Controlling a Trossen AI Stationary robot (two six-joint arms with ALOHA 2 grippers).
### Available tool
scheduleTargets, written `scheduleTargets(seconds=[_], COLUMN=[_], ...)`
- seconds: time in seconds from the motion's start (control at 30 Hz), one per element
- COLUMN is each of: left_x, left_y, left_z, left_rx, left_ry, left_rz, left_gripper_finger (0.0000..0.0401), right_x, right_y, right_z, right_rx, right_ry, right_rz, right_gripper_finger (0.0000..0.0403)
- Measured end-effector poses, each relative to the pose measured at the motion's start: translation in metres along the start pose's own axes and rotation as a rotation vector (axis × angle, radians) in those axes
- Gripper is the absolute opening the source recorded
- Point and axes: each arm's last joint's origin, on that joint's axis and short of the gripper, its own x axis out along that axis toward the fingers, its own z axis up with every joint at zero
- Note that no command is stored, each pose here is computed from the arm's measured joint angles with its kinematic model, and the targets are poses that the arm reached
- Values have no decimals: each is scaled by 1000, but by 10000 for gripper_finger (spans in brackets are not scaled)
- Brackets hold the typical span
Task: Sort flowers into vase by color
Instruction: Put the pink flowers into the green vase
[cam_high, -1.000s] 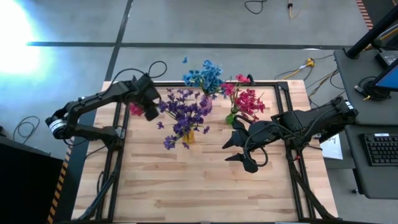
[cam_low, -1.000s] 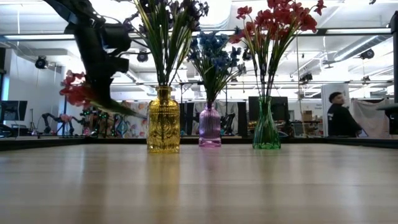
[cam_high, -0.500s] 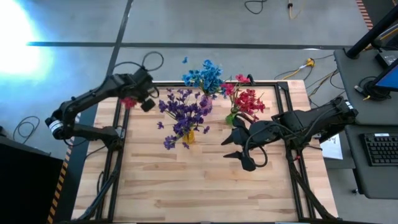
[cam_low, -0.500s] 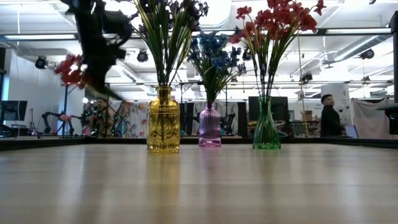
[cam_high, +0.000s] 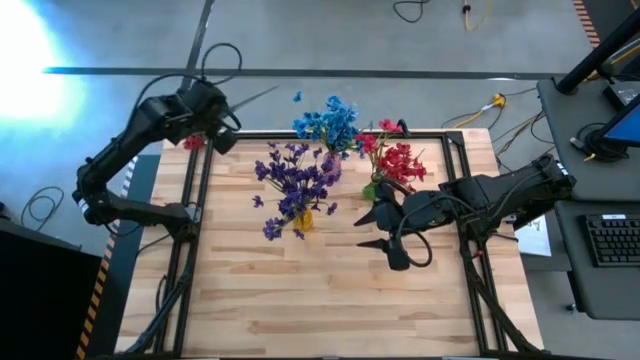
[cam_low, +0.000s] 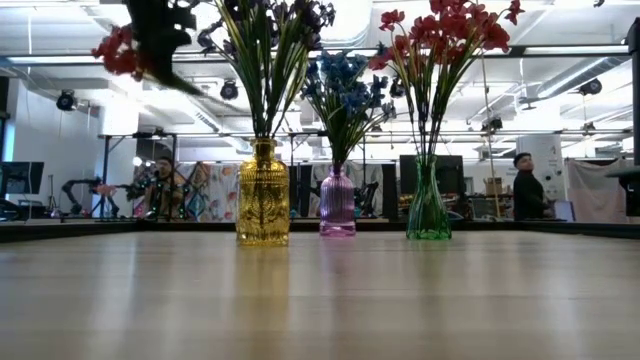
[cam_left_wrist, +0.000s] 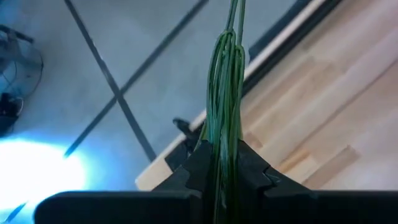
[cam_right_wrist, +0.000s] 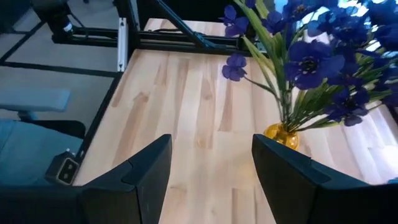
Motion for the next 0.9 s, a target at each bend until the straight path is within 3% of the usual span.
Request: scheduleTargets(seconds=[0.43, 0.63, 0.9], left_x=[-69, -96, -127], left_y=[15, 19, 4], left_z=[18, 19, 19], left_rx=[-41, -45, 54], left_ry=[-273, -380, -509], left_rz=[-52, -92, -219], left_gripper_finger=[25, 25, 25], right_x=[-1, -1, -23], right_y=[-5, -5, -8], right_z=[3, 8, 34], right_rx=[-121, -199, -255], right_ry=[-30, -74, -156], right_rz=[-191, -204, -286], right_gripper_finger=[215, 215, 215])
